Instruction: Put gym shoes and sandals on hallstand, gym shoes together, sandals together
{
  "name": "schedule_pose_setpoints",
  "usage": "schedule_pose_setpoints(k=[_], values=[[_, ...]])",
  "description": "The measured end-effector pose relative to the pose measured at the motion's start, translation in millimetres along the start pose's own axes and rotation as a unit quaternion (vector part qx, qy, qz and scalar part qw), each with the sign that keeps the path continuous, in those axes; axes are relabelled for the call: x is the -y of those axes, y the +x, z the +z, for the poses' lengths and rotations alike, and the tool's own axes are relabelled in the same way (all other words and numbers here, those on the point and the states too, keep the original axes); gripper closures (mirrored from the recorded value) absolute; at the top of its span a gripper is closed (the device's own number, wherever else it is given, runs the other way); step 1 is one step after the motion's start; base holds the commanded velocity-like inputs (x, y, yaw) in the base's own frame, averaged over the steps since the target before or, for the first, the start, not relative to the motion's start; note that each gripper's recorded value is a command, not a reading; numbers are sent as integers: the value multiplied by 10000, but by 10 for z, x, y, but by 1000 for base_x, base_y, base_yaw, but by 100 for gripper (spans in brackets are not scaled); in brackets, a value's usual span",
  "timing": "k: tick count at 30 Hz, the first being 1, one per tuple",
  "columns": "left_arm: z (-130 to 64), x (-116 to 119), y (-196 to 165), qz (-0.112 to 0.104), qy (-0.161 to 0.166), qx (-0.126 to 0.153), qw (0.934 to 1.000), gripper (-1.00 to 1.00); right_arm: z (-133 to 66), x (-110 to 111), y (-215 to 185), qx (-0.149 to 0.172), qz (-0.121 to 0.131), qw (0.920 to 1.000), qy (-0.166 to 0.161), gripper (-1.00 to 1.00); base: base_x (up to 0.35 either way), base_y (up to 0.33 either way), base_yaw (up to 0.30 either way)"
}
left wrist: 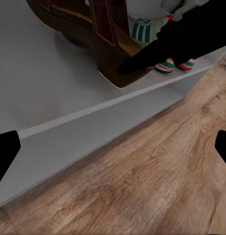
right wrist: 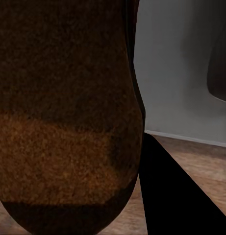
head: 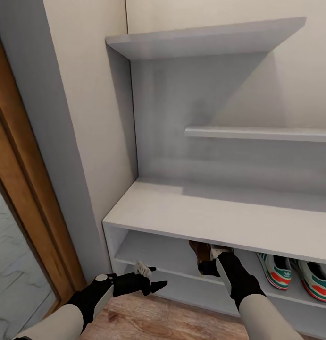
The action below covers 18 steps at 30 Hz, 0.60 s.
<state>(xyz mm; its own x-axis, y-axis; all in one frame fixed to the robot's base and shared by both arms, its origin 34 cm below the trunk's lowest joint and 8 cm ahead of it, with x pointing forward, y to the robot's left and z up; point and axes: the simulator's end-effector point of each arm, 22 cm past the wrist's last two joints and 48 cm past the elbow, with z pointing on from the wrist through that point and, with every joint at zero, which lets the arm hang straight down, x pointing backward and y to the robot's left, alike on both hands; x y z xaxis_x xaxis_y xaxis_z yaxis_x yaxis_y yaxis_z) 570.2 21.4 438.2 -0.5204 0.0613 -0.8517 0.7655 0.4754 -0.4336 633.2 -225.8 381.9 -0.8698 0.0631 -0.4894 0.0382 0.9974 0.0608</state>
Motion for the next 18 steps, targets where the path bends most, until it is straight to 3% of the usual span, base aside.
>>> schedule_pose_setpoints(k=[18], values=[[-5, -5, 1, 1, -4, -2, 10000, -100, 0, -5, -2, 1, -5, 10000, -1, 100, 24, 0, 0]])
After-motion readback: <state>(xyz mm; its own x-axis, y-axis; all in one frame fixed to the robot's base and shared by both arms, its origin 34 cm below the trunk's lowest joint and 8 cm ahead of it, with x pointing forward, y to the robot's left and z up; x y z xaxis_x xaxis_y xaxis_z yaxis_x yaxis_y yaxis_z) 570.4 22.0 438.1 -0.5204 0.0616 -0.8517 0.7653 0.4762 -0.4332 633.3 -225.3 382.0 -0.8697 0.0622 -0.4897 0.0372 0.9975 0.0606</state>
